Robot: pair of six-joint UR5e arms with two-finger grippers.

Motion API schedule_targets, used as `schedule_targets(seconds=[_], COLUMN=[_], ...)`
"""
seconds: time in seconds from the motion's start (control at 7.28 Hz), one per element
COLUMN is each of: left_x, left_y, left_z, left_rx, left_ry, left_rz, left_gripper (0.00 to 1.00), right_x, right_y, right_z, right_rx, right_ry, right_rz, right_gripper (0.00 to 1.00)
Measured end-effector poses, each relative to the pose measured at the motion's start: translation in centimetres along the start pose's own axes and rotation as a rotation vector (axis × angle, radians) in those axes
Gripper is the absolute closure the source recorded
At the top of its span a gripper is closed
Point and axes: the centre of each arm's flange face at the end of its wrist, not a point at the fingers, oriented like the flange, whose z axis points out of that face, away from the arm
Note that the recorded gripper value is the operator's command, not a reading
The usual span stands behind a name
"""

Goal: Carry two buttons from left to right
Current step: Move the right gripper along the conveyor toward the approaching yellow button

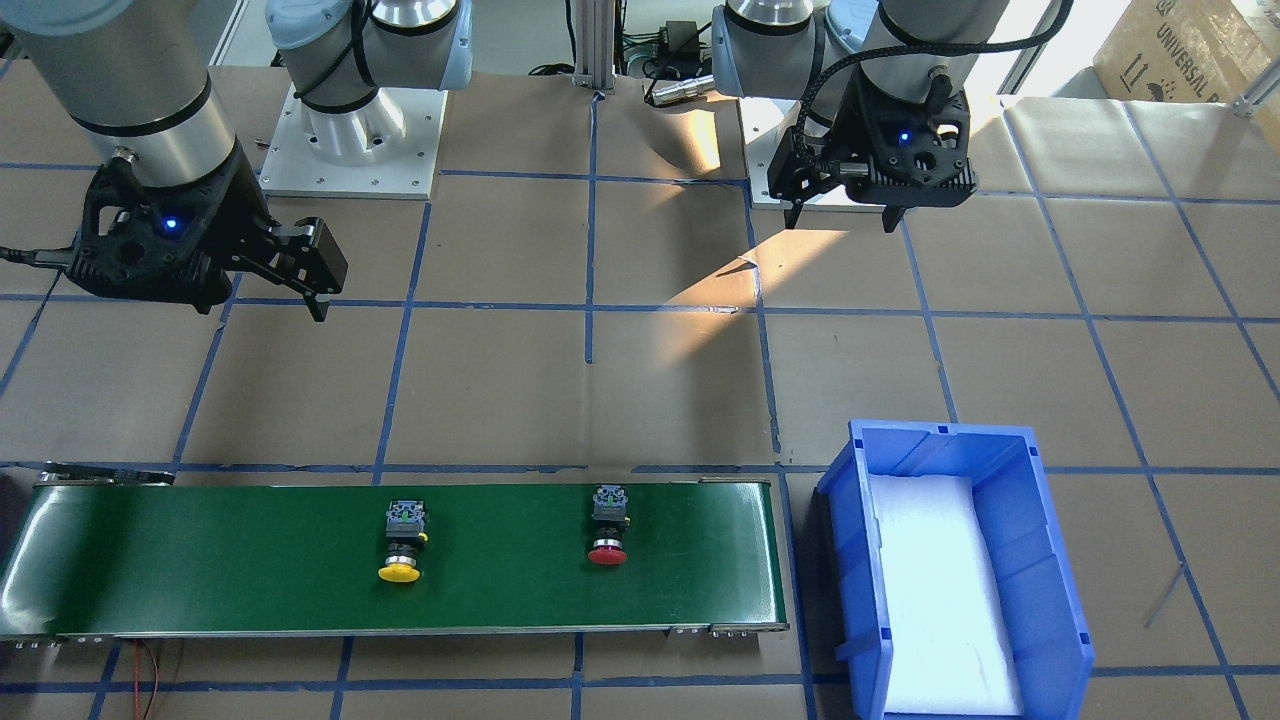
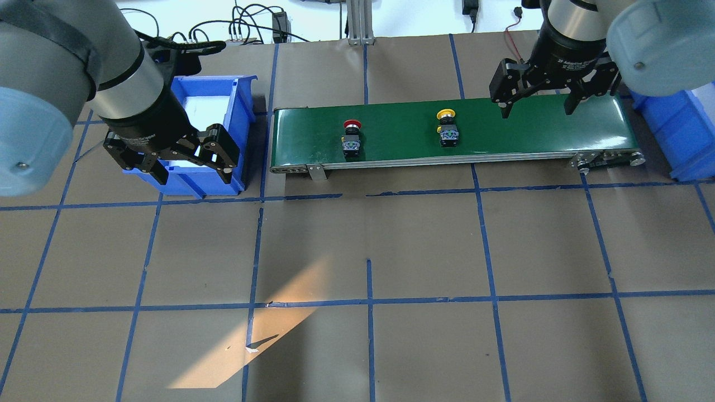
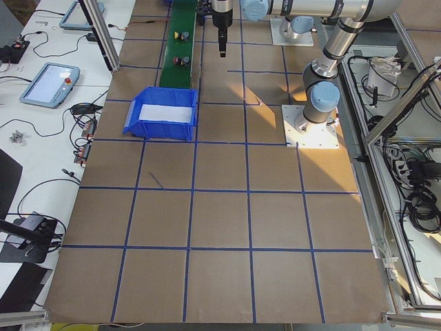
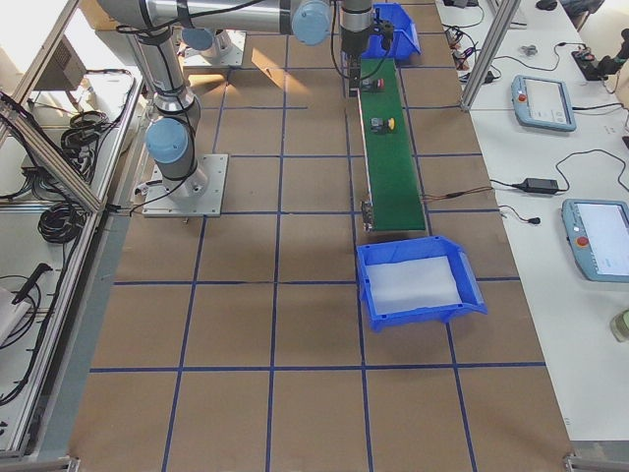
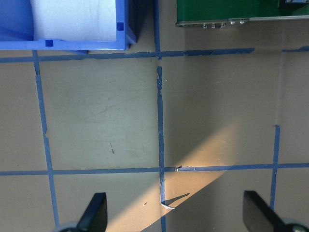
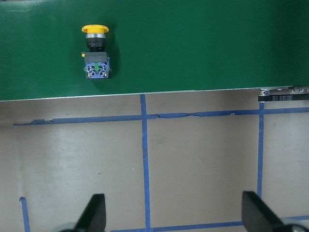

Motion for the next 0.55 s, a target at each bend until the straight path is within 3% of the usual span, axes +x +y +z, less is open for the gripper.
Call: schedule_targets(seconds=[0.55], left_x=[0.0], left_y=[0.0], left_z=[0.0], left_rx=[0.000], left_ry=[-0.001], left_rz=[0.000], left_gripper=[0.00], right_x=[2.2], right_y=[-0.8], right_z=[0.9], right_rx=[-0.036], right_ry=[-0.008], right_rz=[-0.020], right_gripper=[0.00])
